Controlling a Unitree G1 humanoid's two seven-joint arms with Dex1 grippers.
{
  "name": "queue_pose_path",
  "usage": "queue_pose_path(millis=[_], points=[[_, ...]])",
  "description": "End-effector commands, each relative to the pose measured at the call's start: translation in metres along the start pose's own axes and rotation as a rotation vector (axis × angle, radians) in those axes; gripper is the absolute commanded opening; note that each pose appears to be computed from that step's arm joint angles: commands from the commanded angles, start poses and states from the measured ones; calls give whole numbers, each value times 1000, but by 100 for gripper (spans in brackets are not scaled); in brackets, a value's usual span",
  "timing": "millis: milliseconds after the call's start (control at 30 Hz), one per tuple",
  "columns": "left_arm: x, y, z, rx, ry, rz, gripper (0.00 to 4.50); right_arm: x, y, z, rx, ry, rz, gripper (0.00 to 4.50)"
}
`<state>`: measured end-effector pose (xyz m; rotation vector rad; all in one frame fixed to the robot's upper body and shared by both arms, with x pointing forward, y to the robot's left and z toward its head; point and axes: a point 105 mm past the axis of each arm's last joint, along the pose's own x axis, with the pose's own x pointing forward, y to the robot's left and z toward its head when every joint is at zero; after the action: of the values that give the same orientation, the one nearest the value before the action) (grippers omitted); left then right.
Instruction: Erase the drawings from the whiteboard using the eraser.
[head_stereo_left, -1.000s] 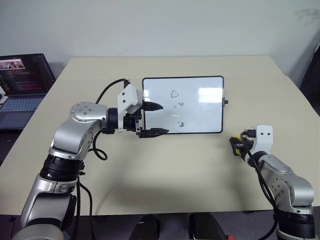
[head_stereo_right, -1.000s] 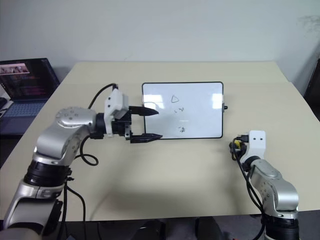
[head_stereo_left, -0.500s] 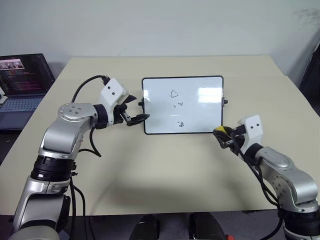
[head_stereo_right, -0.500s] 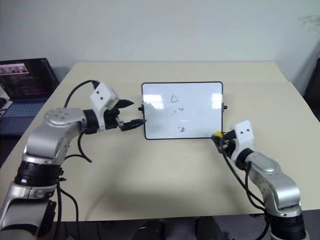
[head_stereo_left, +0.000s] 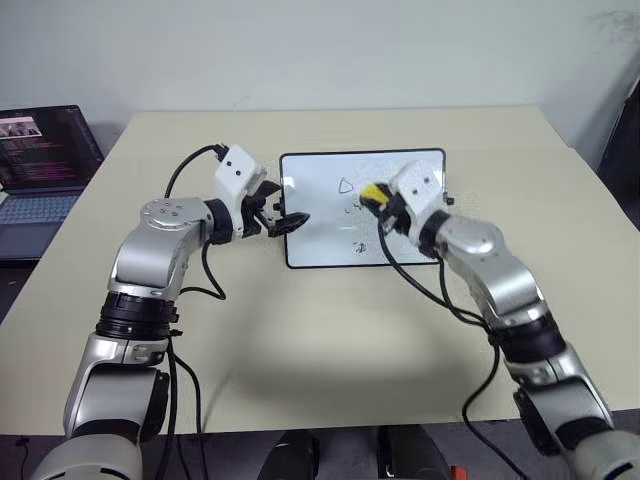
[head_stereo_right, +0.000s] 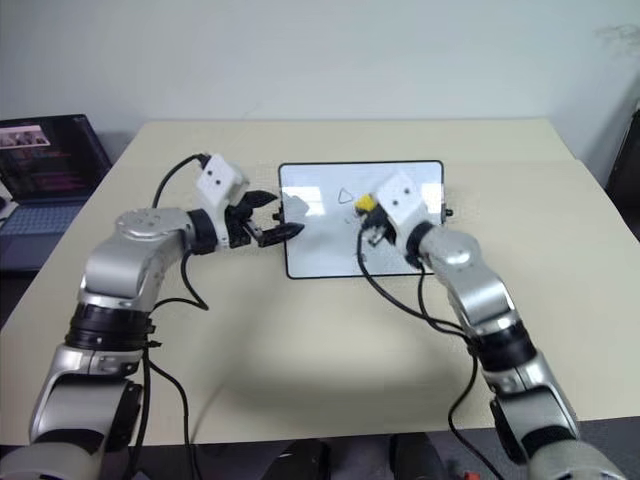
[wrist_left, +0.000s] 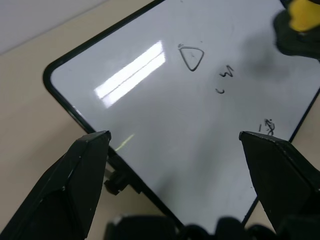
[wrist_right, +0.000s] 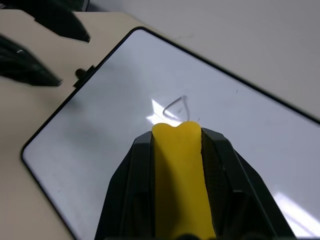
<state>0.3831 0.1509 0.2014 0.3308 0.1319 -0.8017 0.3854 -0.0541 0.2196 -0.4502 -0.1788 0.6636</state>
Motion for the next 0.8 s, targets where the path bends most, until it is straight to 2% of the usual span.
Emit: queue_pose_path(millis=[33, 200, 333, 567, 800], points=[[-7, 4, 10, -24, -43, -20, 450, 15, -13, 26, -92, -86, -35, 96], [-8, 1, 8, -20, -37, -44, 450, 41, -16, 39, -172, -109, -26, 96], [-10, 1, 7, -39, -44, -26, 450, 58, -12, 37, -203, -96, -12, 96], [-19, -1, 1, -53, -31, -14, 450, 78, -6, 20, -236, -22, 3, 96], [-29, 22, -1, -40, -18, 96, 450, 83, 16, -9, -258, 80, 104, 96]])
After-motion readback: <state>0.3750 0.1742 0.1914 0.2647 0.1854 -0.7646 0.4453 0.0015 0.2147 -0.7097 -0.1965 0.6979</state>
